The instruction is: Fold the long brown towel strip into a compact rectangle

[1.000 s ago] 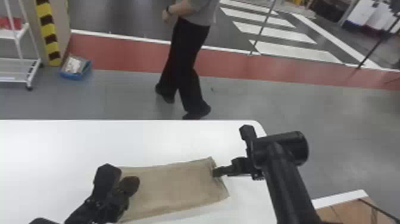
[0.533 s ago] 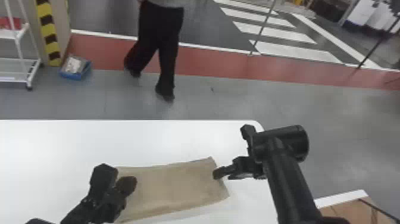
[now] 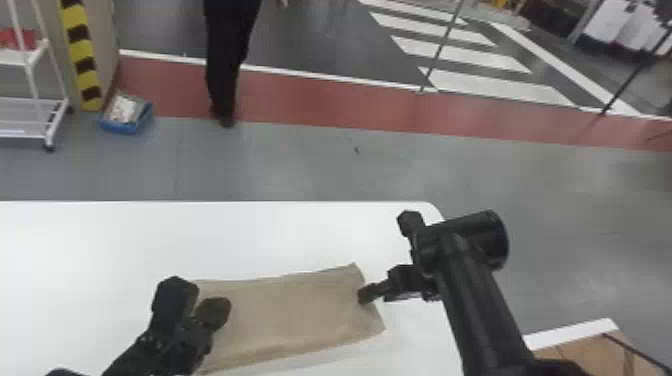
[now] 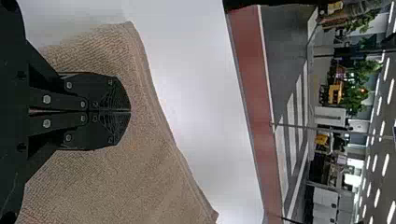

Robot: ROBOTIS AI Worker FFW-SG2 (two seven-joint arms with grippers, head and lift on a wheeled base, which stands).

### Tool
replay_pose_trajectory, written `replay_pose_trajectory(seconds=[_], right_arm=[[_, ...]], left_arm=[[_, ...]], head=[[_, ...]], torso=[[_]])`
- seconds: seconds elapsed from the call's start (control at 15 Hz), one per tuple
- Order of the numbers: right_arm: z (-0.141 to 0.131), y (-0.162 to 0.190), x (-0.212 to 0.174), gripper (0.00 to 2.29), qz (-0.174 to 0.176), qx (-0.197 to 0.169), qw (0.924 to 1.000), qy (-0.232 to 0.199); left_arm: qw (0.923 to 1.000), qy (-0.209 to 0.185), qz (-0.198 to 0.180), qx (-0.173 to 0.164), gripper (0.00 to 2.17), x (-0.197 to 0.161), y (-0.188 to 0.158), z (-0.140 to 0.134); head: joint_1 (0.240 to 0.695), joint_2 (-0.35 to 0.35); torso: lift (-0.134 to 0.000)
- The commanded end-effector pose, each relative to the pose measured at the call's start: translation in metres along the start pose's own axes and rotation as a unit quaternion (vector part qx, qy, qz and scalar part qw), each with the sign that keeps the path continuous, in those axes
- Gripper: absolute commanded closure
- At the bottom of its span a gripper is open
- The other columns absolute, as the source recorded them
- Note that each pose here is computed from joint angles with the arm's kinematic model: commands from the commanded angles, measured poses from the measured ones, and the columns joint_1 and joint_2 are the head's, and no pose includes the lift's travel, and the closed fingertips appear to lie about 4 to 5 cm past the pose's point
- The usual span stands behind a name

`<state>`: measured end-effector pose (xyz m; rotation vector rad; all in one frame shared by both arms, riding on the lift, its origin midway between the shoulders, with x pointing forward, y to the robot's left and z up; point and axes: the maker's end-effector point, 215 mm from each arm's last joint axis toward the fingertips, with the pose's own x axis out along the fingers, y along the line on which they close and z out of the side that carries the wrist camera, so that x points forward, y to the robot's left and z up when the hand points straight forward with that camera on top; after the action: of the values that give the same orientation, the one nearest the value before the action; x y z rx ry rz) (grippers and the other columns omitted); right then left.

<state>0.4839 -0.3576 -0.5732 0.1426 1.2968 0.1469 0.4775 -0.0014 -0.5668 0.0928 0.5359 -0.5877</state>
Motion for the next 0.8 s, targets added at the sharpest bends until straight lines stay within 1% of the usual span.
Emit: replay_pose_trajectory(seconds=[0.0, 0.2, 0.27, 0.33, 0.4, 0.47, 0.6, 0.73], right_arm=[[-0.002, 0.002, 0.003, 0.47, 0.000, -0.004, 1.0000, 0.005], [-0.004, 0.004, 0.009, 0.48, -0.003, -0.012, 0.9999, 0.009], [-0.005, 0.005, 0.012, 0.59, -0.002, -0.014, 0.9998, 0.011], [-0.008, 0.007, 0.015, 0.66, 0.000, -0.017, 0.9998, 0.013], [-0.006, 0.011, 0.016, 0.82, 0.004, -0.020, 0.9997, 0.010], [-0.007, 0.014, 0.016, 0.97, 0.013, -0.014, 0.9998, 0.012], [-0.011, 0.021, 0.013, 0.97, 0.029, -0.003, 0.9995, 0.013], [-0.011, 0.028, 0.002, 0.97, 0.040, 0.015, 0.9990, 0.010]], left_arm=[[1.0000, 0.001, 0.000, 0.000, 1.38, -0.001, 0.001, -0.001], [1.0000, 0.002, -0.001, -0.001, 1.38, -0.002, 0.000, -0.003], [1.0000, 0.003, -0.002, -0.001, 1.38, -0.002, -0.001, -0.003], [1.0000, 0.004, -0.002, -0.001, 1.38, -0.002, -0.001, -0.004], [1.0000, 0.005, -0.003, -0.002, 1.38, -0.002, -0.001, -0.005], [0.9999, 0.010, -0.002, -0.002, 1.38, -0.002, -0.001, -0.007], [0.9999, 0.012, -0.003, -0.005, 1.38, -0.004, -0.003, -0.009], [0.9999, 0.012, -0.001, -0.009, 1.38, -0.008, -0.001, -0.010]], head=[[0.695, -0.350], [0.695, -0.350], [0.695, -0.350], [0.695, -0.350], [0.695, -0.350], [0.695, -0.350], [0.695, -0.350], [0.695, -0.350]], torso=[[0.000], [0.000], [0.000], [0.000], [0.000], [0.000], [0.000], [0.000]])
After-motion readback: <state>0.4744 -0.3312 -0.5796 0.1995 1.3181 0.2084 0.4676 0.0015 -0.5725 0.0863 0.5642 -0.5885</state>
